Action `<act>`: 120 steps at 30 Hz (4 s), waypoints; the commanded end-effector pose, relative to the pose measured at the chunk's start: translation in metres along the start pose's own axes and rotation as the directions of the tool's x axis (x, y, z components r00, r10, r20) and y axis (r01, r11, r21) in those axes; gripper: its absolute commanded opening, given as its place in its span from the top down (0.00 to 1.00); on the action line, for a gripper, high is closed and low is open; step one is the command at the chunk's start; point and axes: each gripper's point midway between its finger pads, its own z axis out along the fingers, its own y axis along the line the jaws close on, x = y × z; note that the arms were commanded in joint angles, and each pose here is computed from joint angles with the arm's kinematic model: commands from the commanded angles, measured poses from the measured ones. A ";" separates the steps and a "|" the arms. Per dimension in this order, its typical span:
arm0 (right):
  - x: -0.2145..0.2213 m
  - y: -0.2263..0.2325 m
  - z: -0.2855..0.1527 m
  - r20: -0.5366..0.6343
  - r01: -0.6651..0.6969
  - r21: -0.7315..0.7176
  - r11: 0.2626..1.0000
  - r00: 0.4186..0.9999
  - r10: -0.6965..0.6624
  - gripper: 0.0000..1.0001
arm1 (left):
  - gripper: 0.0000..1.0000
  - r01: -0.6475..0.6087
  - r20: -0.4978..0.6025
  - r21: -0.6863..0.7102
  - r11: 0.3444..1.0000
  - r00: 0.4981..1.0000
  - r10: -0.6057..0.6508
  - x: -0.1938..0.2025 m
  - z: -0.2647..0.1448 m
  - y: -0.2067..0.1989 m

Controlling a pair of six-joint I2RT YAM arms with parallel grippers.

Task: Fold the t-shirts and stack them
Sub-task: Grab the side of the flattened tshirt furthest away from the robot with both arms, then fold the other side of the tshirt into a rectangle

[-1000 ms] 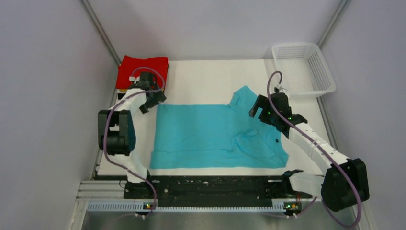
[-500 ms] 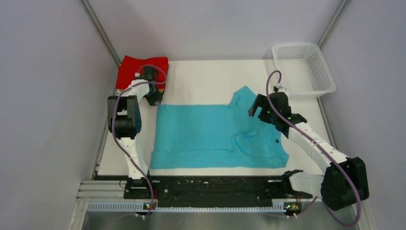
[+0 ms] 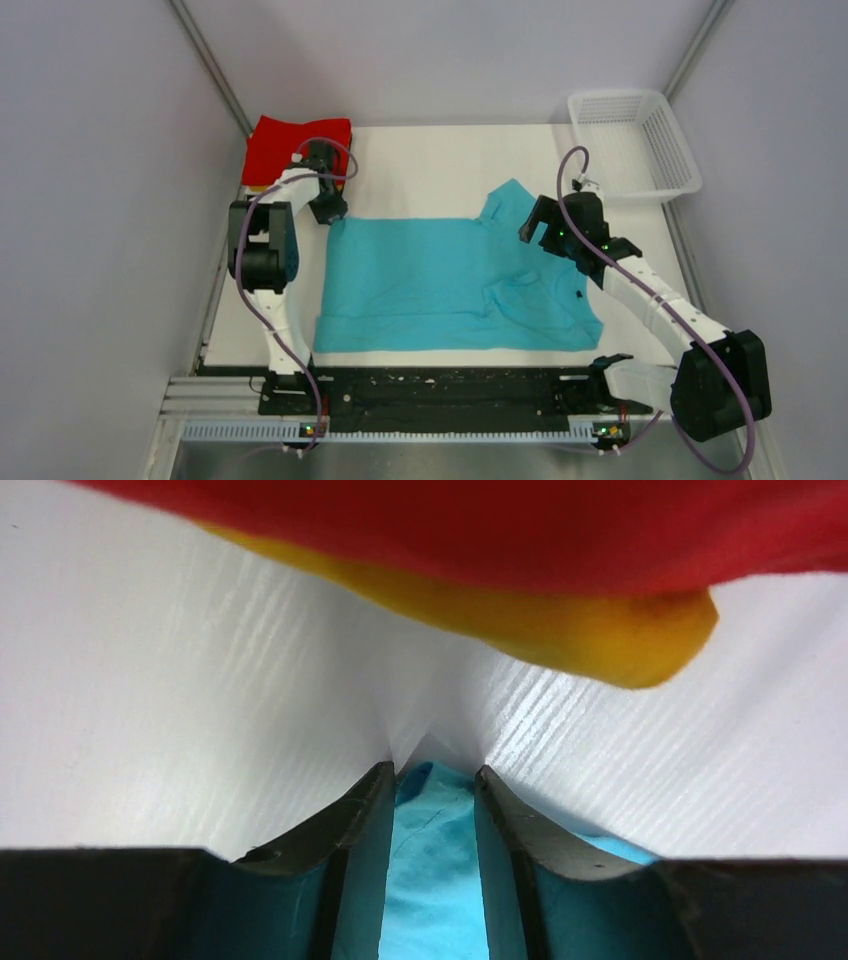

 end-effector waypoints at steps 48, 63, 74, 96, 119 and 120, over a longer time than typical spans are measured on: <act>-0.051 0.023 0.224 -0.174 0.387 0.327 0.862 0.921 -0.348 0.49 | 1.00 -0.020 0.073 0.082 0.996 0.997 0.014 0.019 -0.077 0.004; -0.072 0.031 0.196 -0.041 0.285 0.333 0.899 0.957 -0.288 1.00 | 1.00 -0.017 0.080 0.086 0.996 0.997 0.010 0.020 -0.083 0.005; -0.076 0.046 0.103 0.116 0.257 0.217 0.942 0.951 -0.286 1.00 | 1.00 -0.024 0.103 0.110 0.994 0.995 0.012 0.037 -0.104 0.007; 0.017 0.002 -0.060 0.096 0.265 0.094 0.960 0.957 -0.274 1.00 | 1.00 0.069 0.203 0.007 0.998 0.977 -0.069 0.089 -0.125 0.077; 0.209 -0.030 -0.126 -0.544 0.037 0.003 0.999 0.839 -0.029 0.81 | 0.52 0.204 0.169 -0.144 0.968 0.969 -0.179 0.125 -0.124 0.118; 0.220 -0.035 -0.134 -0.575 0.053 0.010 0.999 0.817 -0.037 0.64 | 0.30 0.228 0.189 -0.155 0.961 0.962 -0.197 0.122 -0.131 0.122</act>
